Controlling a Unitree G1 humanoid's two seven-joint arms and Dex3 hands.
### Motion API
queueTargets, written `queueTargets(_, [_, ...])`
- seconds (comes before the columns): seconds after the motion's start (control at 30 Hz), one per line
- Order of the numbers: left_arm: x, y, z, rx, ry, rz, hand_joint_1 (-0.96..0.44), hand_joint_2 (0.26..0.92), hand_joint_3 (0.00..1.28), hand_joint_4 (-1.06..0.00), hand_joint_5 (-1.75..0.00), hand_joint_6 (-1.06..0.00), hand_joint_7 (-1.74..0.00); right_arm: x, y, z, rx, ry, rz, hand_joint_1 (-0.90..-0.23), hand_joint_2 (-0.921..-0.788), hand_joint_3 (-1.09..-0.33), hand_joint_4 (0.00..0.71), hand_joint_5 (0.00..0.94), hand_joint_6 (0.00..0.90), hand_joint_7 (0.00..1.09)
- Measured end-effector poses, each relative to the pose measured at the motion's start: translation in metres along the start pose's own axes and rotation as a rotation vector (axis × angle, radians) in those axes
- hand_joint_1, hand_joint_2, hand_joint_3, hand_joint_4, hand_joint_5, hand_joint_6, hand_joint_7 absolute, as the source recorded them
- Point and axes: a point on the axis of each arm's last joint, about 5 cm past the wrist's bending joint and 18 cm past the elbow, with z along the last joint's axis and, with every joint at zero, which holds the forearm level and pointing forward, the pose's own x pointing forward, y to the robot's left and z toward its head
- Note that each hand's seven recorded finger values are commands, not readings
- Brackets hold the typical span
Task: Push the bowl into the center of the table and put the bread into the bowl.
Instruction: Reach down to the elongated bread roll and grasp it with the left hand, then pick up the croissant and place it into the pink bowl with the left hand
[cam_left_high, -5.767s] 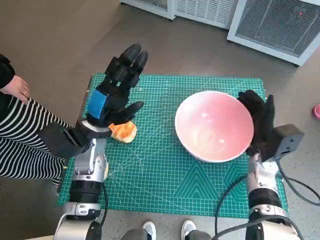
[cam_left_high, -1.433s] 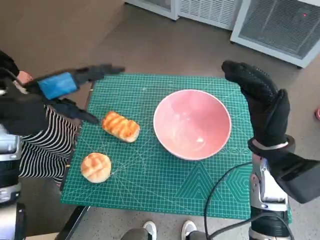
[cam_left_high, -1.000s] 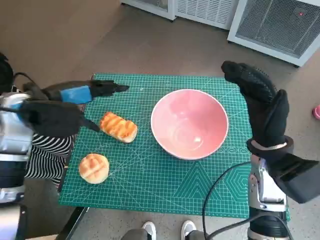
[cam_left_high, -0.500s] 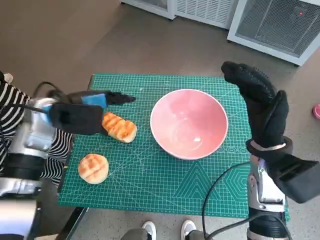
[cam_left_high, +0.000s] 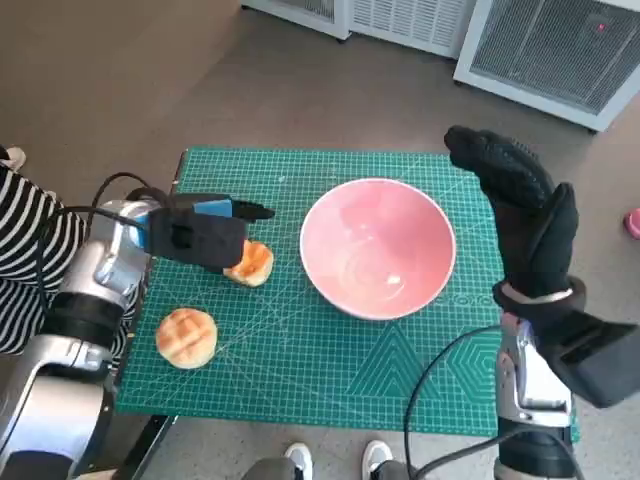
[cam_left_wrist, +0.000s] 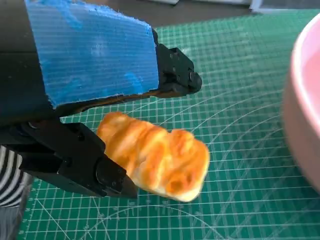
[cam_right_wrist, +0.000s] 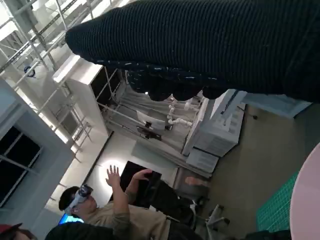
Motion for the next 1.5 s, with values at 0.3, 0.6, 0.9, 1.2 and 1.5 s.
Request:
queueTargets(0.3, [0.011,-0.011,-0.001,0.015,0.056,-0.036,0.02,0.823,0.03,-0.45,-0.03,-0.51,-0.04,-0.0022,0.000,0.000,-0.002,0.004,-0.002,-0.678,-0.921,-0.669,0.158,0.003,0.038,0.51])
queueTargets(0.6, [0.013,-0.010,-0.002,0.057,0.075,-0.016,-0.07,0.900,0.09,-0.74,-0.50,-0.62,-0.81,-0.0034,0.000,0.000,-0.002,0.005,-0.003,-0.677,-0.921,-0.670,0.159,0.002,0.037,0.51])
queueTargets(0.9, [0.006,0.001,0.000,0.083,0.021,-0.011,0.00,0.919,0.06,-0.69,-1.16,-0.65,-1.13,-0.0049,0.000,0.001,-0.005,0.008,-0.006,-0.675,-0.921,-0.672,0.158,0.002,0.036,0.51])
queueTargets(1.2, [-0.026,0.037,0.005,0.019,-0.158,0.203,0.00,0.914,0.03,-0.74,-1.13,-0.68,-1.10,-0.0052,0.000,0.000,-0.004,0.011,-0.007,-0.676,-0.921,-0.673,0.157,0.001,0.033,0.51])
queueTargets(1.5, [-0.058,0.066,0.023,0.014,-0.351,0.398,0.00,0.904,0.03,-0.79,-1.03,-0.69,-1.13,-0.0053,0.000,0.000,-0.002,0.012,-0.007,-0.678,-0.921,-0.676,0.155,0.000,0.032,0.51])
